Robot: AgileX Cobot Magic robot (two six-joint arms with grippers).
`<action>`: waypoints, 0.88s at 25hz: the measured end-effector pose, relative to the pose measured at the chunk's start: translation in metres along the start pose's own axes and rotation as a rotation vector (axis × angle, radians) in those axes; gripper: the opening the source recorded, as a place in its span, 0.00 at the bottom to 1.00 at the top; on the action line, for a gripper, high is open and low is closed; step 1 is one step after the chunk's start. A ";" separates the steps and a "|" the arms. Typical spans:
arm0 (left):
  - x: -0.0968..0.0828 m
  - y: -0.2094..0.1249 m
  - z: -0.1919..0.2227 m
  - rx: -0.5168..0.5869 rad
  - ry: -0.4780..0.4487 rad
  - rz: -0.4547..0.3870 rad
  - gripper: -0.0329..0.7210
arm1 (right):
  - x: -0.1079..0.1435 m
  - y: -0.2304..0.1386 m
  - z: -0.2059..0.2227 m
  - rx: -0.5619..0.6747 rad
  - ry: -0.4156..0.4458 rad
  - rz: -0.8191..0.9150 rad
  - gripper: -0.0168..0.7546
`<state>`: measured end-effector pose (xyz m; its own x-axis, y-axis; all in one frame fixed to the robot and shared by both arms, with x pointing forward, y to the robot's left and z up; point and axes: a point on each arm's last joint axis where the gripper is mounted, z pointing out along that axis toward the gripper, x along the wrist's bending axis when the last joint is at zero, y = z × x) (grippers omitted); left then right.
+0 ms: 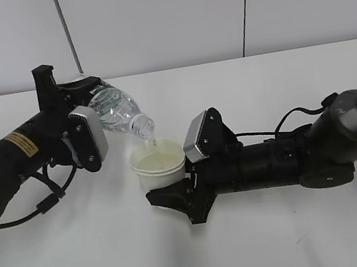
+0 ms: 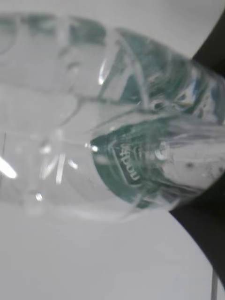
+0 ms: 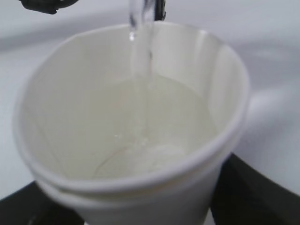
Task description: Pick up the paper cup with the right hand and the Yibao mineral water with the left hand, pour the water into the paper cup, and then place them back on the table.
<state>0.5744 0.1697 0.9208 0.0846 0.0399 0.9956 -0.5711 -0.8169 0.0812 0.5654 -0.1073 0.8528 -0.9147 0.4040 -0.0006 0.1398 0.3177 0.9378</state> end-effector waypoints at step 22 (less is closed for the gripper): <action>0.000 -0.001 0.000 0.014 0.011 -0.833 0.47 | -0.008 0.011 -0.011 -0.058 -0.019 -0.008 0.71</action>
<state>0.5749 0.1711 0.9209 0.4674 0.6400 0.6099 -0.3148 -0.5242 0.7912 0.5699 -0.1160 0.8672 -0.9085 0.4177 -0.0145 0.1094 0.2711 0.9563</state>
